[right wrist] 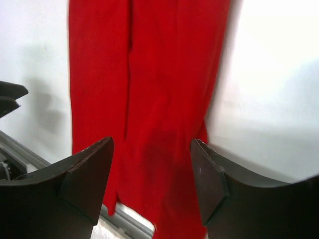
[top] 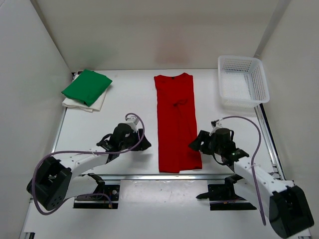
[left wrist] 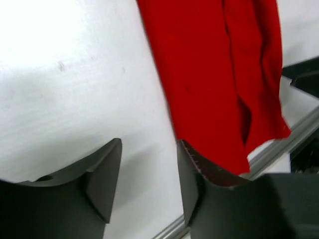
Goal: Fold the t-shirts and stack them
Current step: Rotate the tshirt 90 degrees, then grab the bottom of the folded rectangular tshirt with both arms
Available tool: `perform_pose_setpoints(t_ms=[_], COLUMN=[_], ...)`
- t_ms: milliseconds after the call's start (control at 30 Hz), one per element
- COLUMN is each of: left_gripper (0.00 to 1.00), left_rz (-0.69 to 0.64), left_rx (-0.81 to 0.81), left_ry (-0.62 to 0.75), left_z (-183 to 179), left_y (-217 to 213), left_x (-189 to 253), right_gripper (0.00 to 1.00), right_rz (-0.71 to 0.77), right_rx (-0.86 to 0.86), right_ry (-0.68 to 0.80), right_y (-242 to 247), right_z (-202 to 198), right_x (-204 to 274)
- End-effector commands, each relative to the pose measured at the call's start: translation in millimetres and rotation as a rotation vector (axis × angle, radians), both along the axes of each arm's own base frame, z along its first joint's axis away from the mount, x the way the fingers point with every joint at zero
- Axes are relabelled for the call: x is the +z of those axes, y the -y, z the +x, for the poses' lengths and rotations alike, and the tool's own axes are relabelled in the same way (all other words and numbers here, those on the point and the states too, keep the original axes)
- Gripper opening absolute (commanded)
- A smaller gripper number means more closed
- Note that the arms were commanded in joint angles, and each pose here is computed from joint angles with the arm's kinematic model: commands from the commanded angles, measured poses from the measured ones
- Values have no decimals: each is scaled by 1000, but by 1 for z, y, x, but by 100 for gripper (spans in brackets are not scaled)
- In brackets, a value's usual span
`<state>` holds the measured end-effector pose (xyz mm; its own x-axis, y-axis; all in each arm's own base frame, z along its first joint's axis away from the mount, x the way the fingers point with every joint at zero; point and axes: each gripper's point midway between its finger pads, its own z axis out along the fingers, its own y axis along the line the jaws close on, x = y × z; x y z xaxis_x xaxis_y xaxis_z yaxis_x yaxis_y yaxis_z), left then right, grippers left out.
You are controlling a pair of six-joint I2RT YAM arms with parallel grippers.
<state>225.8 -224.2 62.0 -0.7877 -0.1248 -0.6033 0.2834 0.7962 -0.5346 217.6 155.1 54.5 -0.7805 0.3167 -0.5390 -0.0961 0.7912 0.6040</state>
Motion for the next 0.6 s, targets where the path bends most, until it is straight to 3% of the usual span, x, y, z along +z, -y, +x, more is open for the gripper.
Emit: perform_pose_setpoints(t_ms=[0,200,367,500,567], left_gripper=[60,67,66,59,55], left_rz=[24,19,7,-4,-12], left_rx=[-109,-290,-335,-355,-372], left_ry=[-51,-134,-183,-211,-226], left_z=[-36,-75,-95,-110,-117], left_y=[9,54,66,67,67], left_x=[-15,-29,-39,-42,-43], right_gripper=[61,66,54,41,40], right_rz=[-118,-60,-86,-78,-57], right_rx=[-136,-258,-233,-239,-225], right_ry=[-130,-119,-206,-223,-252], right_y=[32,50,40,36,32], right_z=[-29,-42,-64,-72,-81], right_x=[-34,-31,-41,-34,-35])
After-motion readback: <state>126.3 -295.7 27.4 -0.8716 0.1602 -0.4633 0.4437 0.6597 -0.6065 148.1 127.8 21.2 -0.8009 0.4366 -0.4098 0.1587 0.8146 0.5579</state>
